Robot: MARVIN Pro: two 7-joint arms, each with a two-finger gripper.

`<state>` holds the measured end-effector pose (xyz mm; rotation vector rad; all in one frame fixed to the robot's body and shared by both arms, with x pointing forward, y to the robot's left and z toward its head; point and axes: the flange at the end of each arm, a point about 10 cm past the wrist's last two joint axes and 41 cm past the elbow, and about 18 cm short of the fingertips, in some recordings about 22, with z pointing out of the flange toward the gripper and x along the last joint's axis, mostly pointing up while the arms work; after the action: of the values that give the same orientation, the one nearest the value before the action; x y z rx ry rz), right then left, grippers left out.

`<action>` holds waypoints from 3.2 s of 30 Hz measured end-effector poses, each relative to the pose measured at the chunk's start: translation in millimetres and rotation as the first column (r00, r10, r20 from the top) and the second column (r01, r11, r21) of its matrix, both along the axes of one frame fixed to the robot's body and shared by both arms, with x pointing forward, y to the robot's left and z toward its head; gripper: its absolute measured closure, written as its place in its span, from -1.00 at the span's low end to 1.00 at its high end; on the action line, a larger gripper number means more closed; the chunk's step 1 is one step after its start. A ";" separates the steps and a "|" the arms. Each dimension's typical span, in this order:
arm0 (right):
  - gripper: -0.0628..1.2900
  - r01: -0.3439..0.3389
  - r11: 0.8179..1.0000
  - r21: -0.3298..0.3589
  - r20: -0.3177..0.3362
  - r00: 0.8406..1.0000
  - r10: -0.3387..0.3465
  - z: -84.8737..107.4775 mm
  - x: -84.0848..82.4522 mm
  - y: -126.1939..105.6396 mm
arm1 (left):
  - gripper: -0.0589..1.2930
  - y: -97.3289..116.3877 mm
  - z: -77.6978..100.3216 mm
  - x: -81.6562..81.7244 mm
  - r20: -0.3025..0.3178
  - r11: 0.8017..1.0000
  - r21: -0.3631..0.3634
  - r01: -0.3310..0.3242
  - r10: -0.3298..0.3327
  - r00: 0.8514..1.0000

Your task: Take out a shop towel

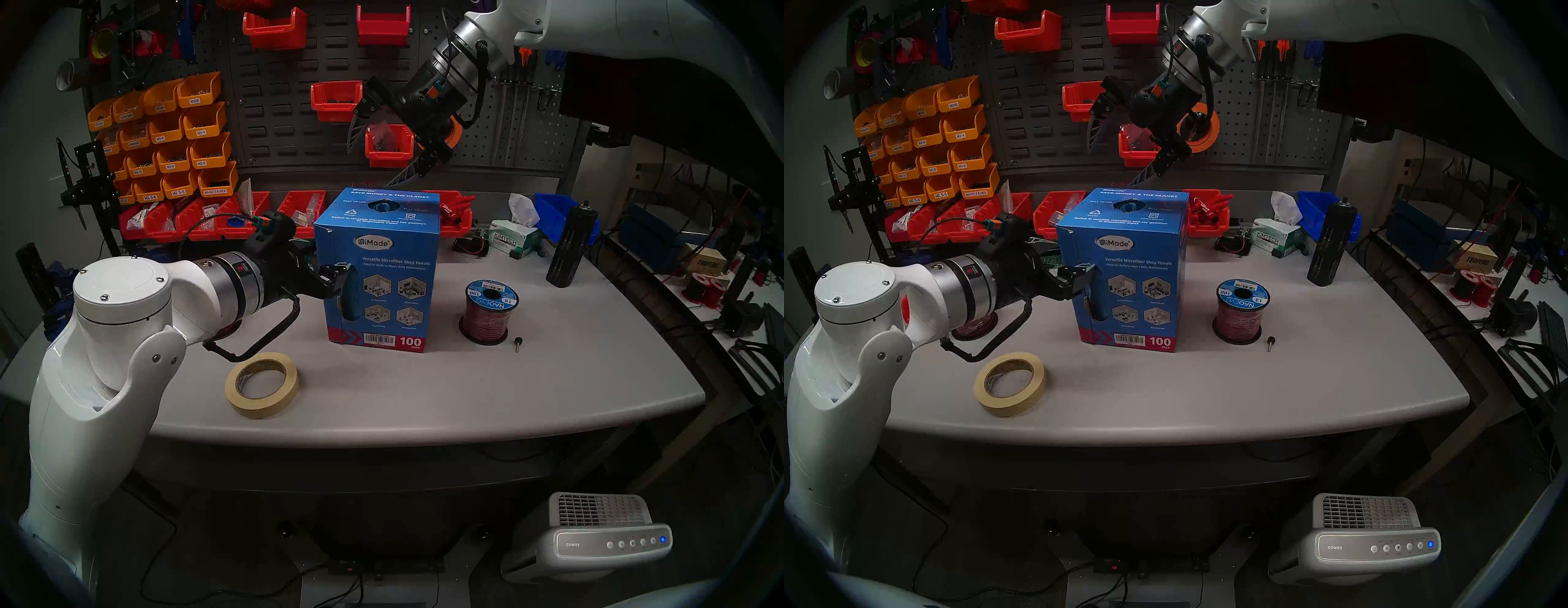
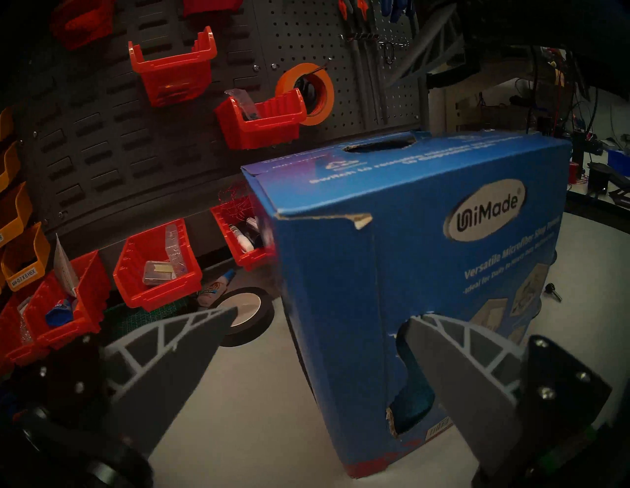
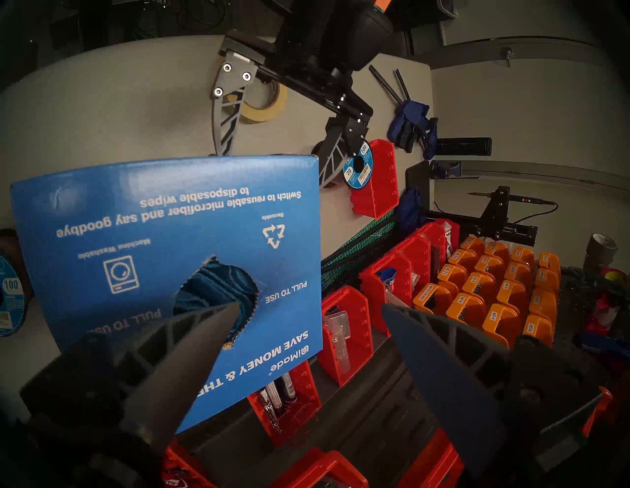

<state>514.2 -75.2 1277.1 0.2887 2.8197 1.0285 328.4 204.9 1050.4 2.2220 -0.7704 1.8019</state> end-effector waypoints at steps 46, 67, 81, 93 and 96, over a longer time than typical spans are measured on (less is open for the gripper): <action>-0.69 0.009 1.000 0.014 -0.006 1.000 -0.009 2.3 -0.3 -1.9 | -0.94 28.9 46.5 -13.3 0.108 1.000 -0.013 0.022 -0.020 0.994; -0.74 0.016 1.000 0.010 -0.009 1.000 -0.016 1.7 0.1 -2.4 | -0.94 26.1 66.5 -19.5 0.166 0.991 -0.070 0.112 -0.100 0.981; -0.77 0.007 1.000 -0.018 0.000 1.000 -0.007 1.1 -0.5 9.7 | -0.94 23.0 72.1 -22.9 0.181 0.982 -0.094 0.163 -0.144 0.973; -0.87 0.038 0.998 -0.046 0.032 0.999 -0.036 8.8 4.1 8.9 | -0.94 22.0 74.6 -25.3 0.188 0.975 -0.110 0.193 -0.170 0.967; -0.87 0.048 0.997 -0.053 0.036 0.998 -0.046 9.4 5.5 7.0 | -0.94 21.9 75.0 -25.6 0.189 0.974 -0.112 0.197 -0.174 0.967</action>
<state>519.6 -68.2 1286.5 0.3260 2.7899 0.9374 302.8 226.9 1125.4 1.8603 -0.8373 1.9159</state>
